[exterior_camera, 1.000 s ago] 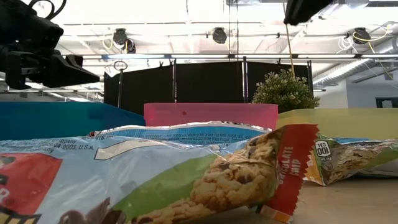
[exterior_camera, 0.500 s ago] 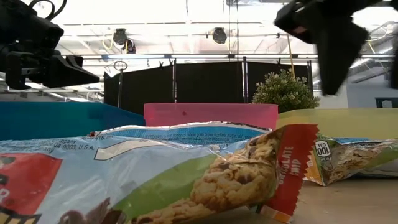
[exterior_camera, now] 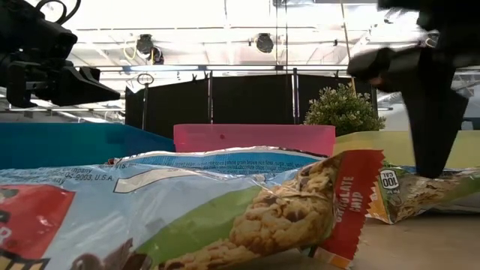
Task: Pick and place Granola Bars by type
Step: Put the yellow granola bar into the yellow bin
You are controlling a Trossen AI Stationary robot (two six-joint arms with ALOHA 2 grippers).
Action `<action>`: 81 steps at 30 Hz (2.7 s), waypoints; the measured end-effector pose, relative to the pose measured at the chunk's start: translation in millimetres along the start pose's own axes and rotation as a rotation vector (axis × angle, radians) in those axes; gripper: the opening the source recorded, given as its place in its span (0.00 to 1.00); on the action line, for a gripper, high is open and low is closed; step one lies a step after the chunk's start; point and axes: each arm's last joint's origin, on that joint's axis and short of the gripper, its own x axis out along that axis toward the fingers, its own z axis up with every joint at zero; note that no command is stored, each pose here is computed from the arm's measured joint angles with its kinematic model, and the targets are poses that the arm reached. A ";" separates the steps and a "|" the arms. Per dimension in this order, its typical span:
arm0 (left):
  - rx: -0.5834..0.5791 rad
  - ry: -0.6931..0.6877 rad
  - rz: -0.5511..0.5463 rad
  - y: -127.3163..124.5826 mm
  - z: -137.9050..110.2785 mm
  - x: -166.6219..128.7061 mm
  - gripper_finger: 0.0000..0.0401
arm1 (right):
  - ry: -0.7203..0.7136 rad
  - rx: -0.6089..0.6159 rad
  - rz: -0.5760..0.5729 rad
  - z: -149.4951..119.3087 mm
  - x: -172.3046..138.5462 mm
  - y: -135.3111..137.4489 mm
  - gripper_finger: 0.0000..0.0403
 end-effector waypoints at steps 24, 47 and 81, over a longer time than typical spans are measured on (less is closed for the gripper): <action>-0.007 0.005 -0.002 -0.1 -0.4 0.0 0.02 | -0.162 -0.048 0.058 -0.3 -14.3 -16.4 0.08; -0.005 -0.012 0.003 0.3 1.0 0.0 0.02 | -0.856 0.153 -0.162 -117.9 -139.1 -127.5 0.05; -0.093 -0.007 0.001 0.2 0.5 0.0 0.02 | -0.304 0.475 -0.338 -149.7 -123.3 -183.1 0.06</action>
